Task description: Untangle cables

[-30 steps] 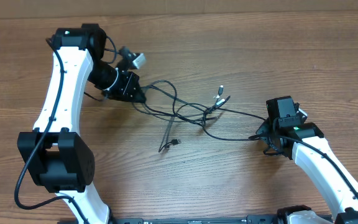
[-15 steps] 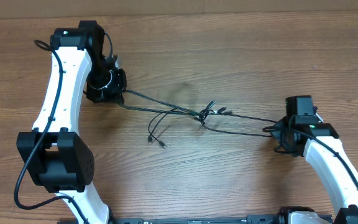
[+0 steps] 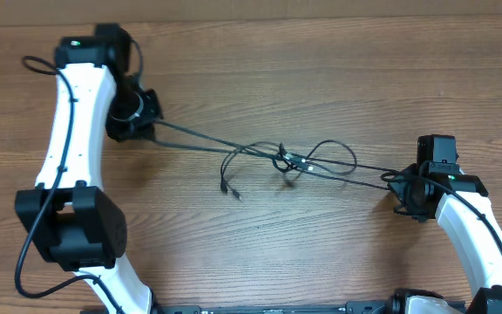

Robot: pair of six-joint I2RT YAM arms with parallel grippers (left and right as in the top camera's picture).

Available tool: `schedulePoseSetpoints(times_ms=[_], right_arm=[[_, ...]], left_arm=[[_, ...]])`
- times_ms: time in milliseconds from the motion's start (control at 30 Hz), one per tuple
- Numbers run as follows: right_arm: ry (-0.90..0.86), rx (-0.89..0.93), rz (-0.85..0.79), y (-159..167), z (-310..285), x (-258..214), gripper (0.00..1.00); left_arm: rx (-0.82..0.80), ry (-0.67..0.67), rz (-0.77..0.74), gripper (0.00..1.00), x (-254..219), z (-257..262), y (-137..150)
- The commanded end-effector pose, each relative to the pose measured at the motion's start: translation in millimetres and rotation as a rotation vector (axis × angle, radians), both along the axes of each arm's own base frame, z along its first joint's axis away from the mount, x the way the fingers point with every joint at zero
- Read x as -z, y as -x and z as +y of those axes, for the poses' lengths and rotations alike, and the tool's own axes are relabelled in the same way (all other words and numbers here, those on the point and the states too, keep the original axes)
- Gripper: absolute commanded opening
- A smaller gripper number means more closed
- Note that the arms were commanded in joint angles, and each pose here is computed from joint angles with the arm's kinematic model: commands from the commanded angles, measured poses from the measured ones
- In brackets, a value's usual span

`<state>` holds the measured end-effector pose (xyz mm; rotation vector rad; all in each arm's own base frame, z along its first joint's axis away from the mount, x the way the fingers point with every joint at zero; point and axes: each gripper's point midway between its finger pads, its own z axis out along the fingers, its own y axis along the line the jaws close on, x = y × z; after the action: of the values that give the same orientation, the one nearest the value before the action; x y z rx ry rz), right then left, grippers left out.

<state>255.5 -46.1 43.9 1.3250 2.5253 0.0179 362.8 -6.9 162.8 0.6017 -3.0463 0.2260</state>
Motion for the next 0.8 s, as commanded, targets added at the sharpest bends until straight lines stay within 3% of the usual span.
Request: schedulePoseSetpoints(times_ms=[0, 367, 467, 767], right_arm=[[0.131, 0.090, 0.009, 5.5, -33.7, -5.9, 0.45], [0.127, 0.089, 0.006, 4.7, -33.1, -5.9, 0.46], [0.127, 0.089, 0.005, 4.6, -33.2, -6.0, 0.46], [0.127, 0.089, 0.005, 4.5, -33.1, -6.0, 0.46]], left_arm=[[-0.137, -0.134, -0.162, 0.04, -48.3, 55.9, -11.3], [-0.177, -0.166, -0.453, 0.04, -131.8, 64.4, -18.2], [-0.207, -0.232, -0.513, 0.04, -150.1, 75.4, -14.0], [-0.320, -0.301, -0.585, 0.04, -175.7, 89.5, -1.1]])
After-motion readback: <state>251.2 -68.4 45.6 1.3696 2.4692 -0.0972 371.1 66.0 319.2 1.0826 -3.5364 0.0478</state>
